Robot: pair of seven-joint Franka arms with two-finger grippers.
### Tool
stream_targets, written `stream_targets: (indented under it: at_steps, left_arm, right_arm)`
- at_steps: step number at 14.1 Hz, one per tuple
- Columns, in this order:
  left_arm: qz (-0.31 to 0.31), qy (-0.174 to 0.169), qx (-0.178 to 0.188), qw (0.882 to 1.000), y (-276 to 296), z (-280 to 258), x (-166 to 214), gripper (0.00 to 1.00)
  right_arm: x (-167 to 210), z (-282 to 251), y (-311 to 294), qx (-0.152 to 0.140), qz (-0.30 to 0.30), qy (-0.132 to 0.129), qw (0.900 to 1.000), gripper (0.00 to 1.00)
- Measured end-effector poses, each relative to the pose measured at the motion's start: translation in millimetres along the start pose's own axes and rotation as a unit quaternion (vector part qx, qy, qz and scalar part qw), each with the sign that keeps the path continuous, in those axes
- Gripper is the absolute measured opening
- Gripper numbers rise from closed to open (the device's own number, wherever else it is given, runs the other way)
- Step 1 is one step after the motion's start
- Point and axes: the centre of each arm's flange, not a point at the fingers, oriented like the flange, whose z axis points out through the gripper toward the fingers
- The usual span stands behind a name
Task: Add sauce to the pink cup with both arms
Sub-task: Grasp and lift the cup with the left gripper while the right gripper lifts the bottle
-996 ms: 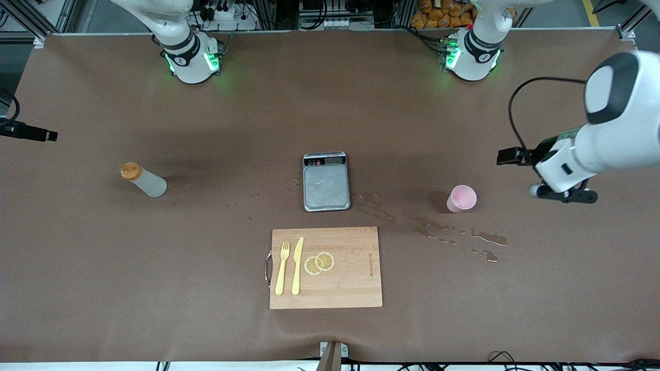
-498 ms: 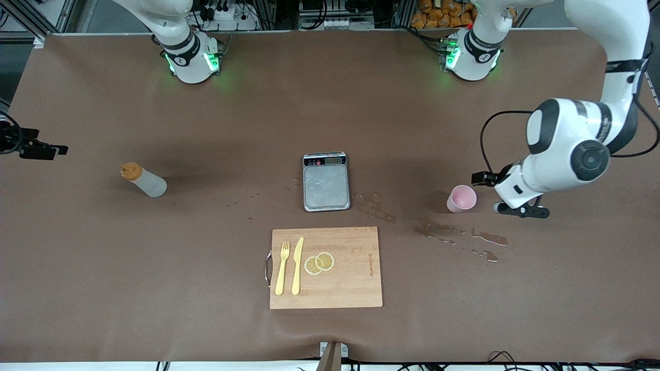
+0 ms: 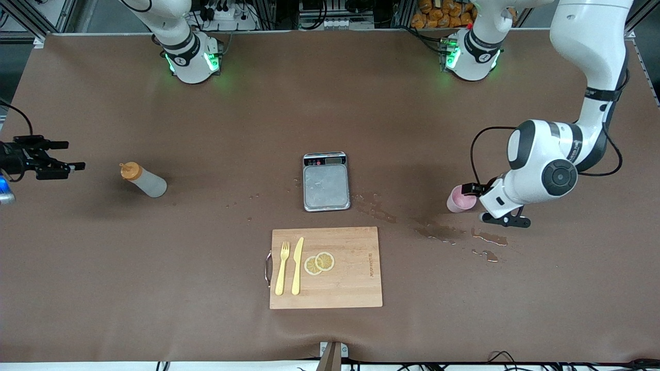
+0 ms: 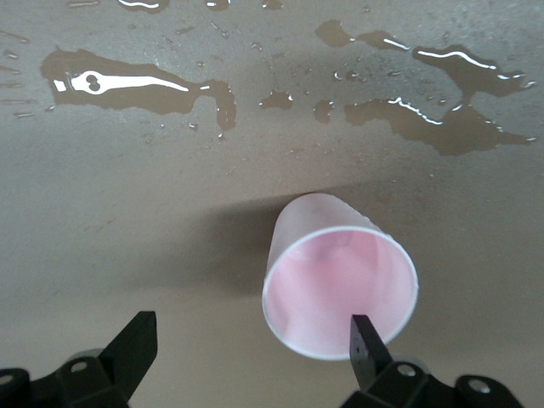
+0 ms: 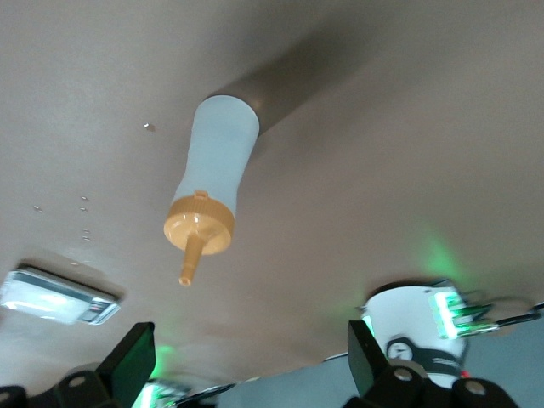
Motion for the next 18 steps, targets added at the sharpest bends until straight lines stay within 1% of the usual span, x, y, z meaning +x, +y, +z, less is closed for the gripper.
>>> stream_targets:
  at_steps: [2, 4, 5, 6, 8, 11, 13, 14, 16, 18]
  left_arm:
    - [0.002, -0.004, 0.002, 1.000, -0.4, 11.7, 2.4, 1.00]
    - [0.002, -0.010, 0.001, 1.000, 0.2, 22.1, 3.9, 1.00]
    - [0.003, -0.012, 0.001, 1.000, 0.8, 27.3, 4.6, 0.93]
    - [0.004, -0.012, 0.000, 1.000, 1.3, 31.7, 5.6, 0.84]
    - [0.004, -0.012, 0.000, 1.000, 1.7, 37.0, 7.2, 0.60]
    - [0.009, -0.011, 0.001, 1.000, 6.4, 36.9, 7.8, 0.30]
    - [0.013, -0.007, 0.002, 1.000, 9.3, 33.5, 9.8, 0.07]
    - [0.013, -0.004, 0.002, 1.000, 9.4, 30.3, 11.0, 0.04]
    - [0.014, 0.009, 0.002, 1.000, 10.3, 17.0, 13.5, 0.04]
    - [0.015, 0.026, 0.004, 1.000, 11.9, -5.4, 13.3, 0.04]
  right_arm:
    - [30.3, 21.9, 8.9, 0.052, 0.035, -0.045, 0.997, 1.00]
    - [65.9, 46.8, 25.1, 0.094, 0.060, -0.083, 0.990, 1.00]
    - [83.2, 58.4, 33.3, 0.111, 0.069, -0.098, 0.987, 1.00]
    - [97.2, 68.6, 39.6, 0.122, 0.077, -0.110, 0.983, 1.00]
    - [115.0, 81.8, 49.3, 0.132, 0.087, -0.125, 0.980, 1.00]
    - [129.8, 100.6, 54.0, 0.142, 0.096, -0.145, 0.974, 1.00]
    - [141.1, 117.1, 57.7, 0.152, 0.103, -0.162, 0.969, 1.00]
    - [145.7, 125.3, 58.7, 0.154, 0.106, -0.170, 0.968, 1.00]
    - [153.0, 140.7, 58.7, 0.153, 0.109, -0.183, 0.965, 1.00]
    - [158.1, 153.2, 55.0, 0.162, 0.110, -0.197, 0.961, 1.00]
